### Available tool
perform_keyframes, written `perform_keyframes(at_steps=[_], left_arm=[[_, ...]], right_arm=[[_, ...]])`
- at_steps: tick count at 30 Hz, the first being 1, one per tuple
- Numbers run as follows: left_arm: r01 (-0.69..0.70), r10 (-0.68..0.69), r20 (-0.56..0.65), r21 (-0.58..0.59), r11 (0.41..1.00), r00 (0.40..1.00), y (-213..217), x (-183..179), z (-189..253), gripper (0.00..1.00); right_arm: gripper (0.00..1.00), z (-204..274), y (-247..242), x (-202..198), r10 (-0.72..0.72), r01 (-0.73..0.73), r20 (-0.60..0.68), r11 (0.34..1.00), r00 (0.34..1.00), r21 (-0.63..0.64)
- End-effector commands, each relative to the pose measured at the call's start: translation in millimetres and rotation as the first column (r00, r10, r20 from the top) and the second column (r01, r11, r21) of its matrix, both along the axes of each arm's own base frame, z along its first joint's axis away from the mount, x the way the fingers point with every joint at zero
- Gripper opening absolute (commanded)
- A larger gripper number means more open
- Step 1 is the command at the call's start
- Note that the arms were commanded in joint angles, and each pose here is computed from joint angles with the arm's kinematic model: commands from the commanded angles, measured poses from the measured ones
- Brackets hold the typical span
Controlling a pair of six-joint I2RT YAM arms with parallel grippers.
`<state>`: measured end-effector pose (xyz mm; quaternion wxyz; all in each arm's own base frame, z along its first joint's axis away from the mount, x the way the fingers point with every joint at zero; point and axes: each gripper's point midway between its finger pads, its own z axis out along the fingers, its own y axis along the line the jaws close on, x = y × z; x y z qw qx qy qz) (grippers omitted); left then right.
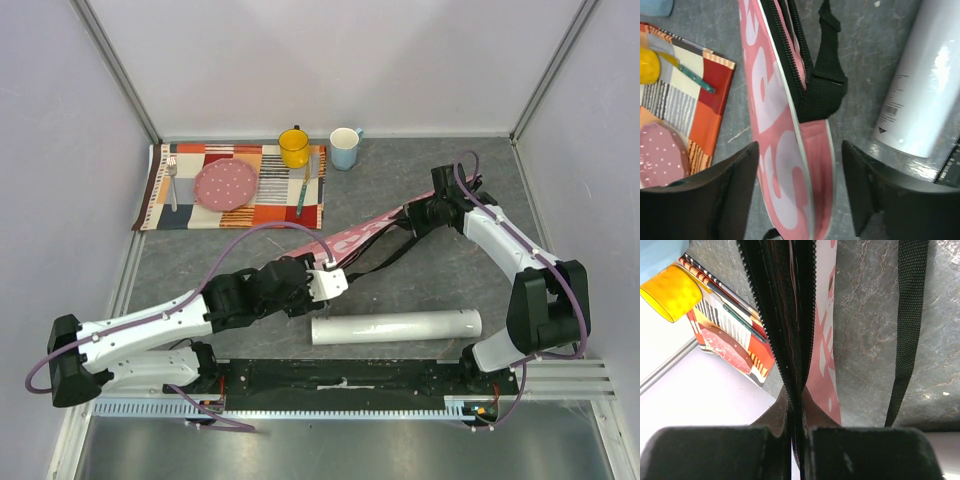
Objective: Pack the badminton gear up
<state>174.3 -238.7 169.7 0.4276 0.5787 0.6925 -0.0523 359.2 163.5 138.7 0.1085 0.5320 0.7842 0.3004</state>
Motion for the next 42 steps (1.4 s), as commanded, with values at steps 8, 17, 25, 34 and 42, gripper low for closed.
perform_keyframes(at_steps=[8, 17, 25, 34, 42], left_arm=[[-0.106, 0.113, 0.122, -0.059, 0.993, 0.986, -6.8, 29.2, 11.9, 0.15], [-0.176, 0.147, -0.152, -0.193, 0.965, 0.977, -10.9, 13.8, 23.1, 0.02], [-0.228, 0.129, -0.328, -0.281, 0.932, 0.936, -11.7, 6.1, 39.2, 0.02], [-0.283, 0.12, -0.435, -0.333, 0.9, 0.893, -13.6, -0.8, 49.5, 0.02], [-0.283, 0.066, -0.484, -0.391, 0.876, 0.872, -19.9, -8.7, 57.9, 0.02]], right_arm=[[0.4, 53.8, 14.7, 18.0, 0.119, -0.125, 0.183, 0.992, 0.976, 0.025], [0.98, 114.7, -22.5, -0.5, 0.549, -0.302, 0.413, 0.796, 0.727, -0.525], [0.97, 83.9, -62.7, -60.1, 0.611, -0.293, 0.312, 0.688, 0.728, -0.664], [0.94, 27.4, -20.0, -76.2, 0.363, -0.257, 0.485, 0.927, 0.796, -0.273], [0.86, -14.6, 13.8, -57.0, 0.332, -0.293, 0.436, 0.943, 0.836, -0.157]])
